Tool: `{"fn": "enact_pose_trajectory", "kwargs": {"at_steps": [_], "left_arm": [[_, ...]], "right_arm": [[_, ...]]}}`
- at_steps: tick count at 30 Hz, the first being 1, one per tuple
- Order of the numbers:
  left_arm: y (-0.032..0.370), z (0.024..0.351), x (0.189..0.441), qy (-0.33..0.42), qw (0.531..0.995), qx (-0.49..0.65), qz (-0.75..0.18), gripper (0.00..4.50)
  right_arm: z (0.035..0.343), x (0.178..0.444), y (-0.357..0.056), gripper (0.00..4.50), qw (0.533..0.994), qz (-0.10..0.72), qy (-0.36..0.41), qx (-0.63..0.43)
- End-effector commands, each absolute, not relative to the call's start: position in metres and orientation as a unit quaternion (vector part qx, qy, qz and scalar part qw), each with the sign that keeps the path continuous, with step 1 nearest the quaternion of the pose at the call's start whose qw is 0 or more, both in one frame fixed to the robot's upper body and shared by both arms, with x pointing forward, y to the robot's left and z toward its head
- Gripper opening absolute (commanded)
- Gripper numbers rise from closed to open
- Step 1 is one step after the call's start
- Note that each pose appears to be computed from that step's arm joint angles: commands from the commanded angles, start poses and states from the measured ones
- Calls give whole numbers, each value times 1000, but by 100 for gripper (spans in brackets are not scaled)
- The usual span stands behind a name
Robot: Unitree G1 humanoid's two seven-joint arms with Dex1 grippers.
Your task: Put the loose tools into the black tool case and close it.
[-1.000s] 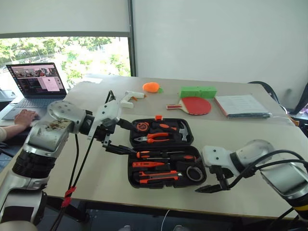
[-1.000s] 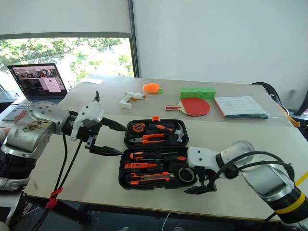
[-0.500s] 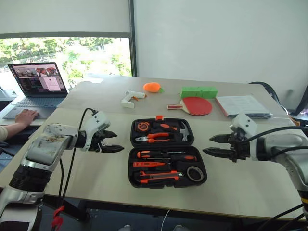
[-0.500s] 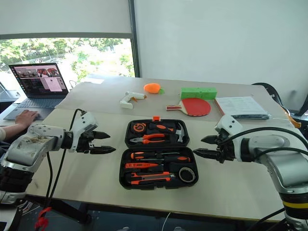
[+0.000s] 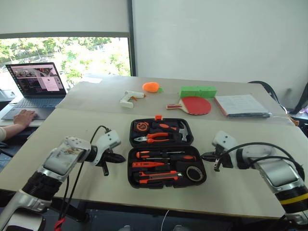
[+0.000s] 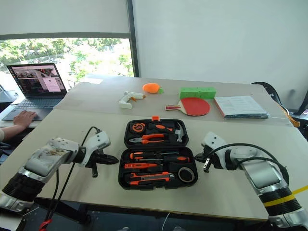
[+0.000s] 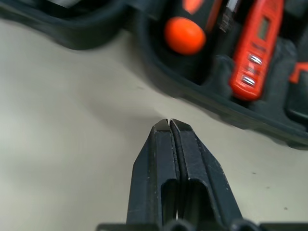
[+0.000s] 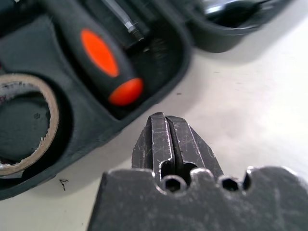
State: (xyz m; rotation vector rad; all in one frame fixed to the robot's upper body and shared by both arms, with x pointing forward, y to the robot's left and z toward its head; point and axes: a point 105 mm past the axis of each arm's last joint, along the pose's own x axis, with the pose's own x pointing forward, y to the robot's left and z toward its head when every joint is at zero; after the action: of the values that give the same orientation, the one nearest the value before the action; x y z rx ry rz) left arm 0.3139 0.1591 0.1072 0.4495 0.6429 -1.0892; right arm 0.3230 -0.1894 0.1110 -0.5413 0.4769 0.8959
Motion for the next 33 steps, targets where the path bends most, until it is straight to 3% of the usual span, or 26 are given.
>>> {"fn": "enact_pose_trajectory", "kwargs": {"at_steps": [1, 7, 14, 20, 23, 25, 26, 28, 29, 30, 33], "left_arm": [[145, 116, 312, 272, 765, 231, -536, 6], [144, 111, 305, 273, 744, 237, -561, 6], [161, 107, 281, 300, 711, 244, -587, 6], [174, 106, 281, 310, 721, 249, -568, 6], [196, 104, 297, 329, 753, 255, -509, 6], [212, 106, 307, 344, 776, 242, -470, 30], [218, 108, 310, 349, 784, 233, -457, 68], [230, 119, 326, 353, 820, 181, -412, 136], [233, 126, 333, 351, 833, 153, -398, 148], [232, 134, 339, 352, 843, 116, -390, 200], [223, 150, 348, 363, 848, 29, -384, 204]], "right_arm": [[122, 321, -172, 0, 826, 456, 195, -267], [121, 287, -144, 0, 780, 539, 186, -259], [113, 259, -134, 0, 756, 568, 191, -264], [106, 268, -149, 0, 778, 520, 200, -291], [112, 281, -170, 0, 805, 465, 205, -304], [116, 285, -182, 0, 818, 445, 214, -296], [118, 286, -185, 57, 822, 439, 217, -290], [125, 290, -195, 127, 837, 425, 223, -263], [130, 293, -197, 145, 846, 419, 223, -244], [136, 297, -199, 196, 857, 412, 225, -209], [149, 309, -200, 299, 879, 396, 224, -141]]}}
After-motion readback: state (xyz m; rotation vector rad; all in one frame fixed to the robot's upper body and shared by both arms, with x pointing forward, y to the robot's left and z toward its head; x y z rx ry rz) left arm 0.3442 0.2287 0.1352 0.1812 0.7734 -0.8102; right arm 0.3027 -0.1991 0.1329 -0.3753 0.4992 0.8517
